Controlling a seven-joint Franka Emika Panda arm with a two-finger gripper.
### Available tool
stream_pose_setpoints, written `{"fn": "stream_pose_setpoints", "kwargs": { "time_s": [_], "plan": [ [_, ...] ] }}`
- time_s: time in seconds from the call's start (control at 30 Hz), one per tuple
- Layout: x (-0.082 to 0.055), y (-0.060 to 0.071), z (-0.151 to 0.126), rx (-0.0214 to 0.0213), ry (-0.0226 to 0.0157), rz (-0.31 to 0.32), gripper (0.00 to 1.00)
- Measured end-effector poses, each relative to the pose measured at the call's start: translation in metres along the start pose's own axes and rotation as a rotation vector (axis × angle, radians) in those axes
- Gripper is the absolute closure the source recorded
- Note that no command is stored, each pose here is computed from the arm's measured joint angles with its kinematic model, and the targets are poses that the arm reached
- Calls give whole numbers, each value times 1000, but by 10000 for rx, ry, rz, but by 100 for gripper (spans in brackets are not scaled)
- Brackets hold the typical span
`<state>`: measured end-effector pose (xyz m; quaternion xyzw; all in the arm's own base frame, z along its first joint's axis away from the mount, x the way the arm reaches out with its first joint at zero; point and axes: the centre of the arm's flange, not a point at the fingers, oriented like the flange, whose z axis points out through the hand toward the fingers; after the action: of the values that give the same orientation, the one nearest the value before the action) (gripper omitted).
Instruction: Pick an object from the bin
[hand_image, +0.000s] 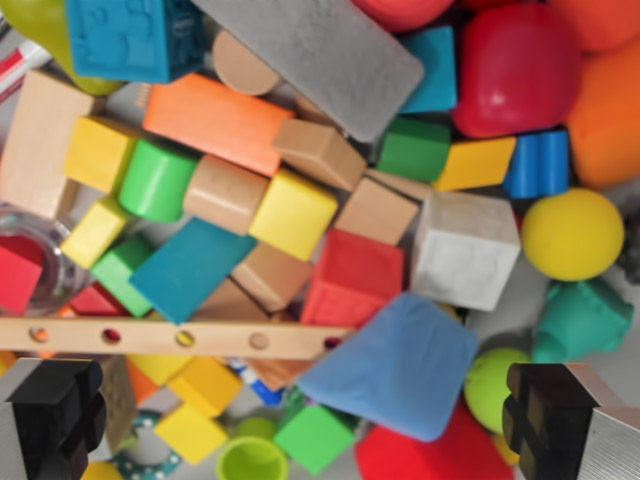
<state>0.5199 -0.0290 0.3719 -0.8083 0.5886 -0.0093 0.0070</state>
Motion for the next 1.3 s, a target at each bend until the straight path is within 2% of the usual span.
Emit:
{"fn": "stream_pose_setpoints", "kwargs": {
  "time_s": [0.07, 0.43, 0.57, 0.73, 0.87, 0.9, 1.17, 1.23, 1.3],
  "plan": [
    [-2, 5, 5, -5, 0, 286, 0],
    [-11, 33, 32, -92, -17, 1845, 0],
    [-15, 45, 44, -140, -25, 2533, 0],
    [-20, 60, 58, -171, -25, 3371, 0],
    [-23, 71, 69, -223, -30, 3964, 0],
    [-24, 74, 72, -220, -27, 4144, 0],
    [-31, 98, 94, -302, -22, 5422, 0],
    [-33, 104, 100, -314, -19, 5716, 0],
    [-34, 106, 103, -295, -16, 5791, 0]
  ]
}}
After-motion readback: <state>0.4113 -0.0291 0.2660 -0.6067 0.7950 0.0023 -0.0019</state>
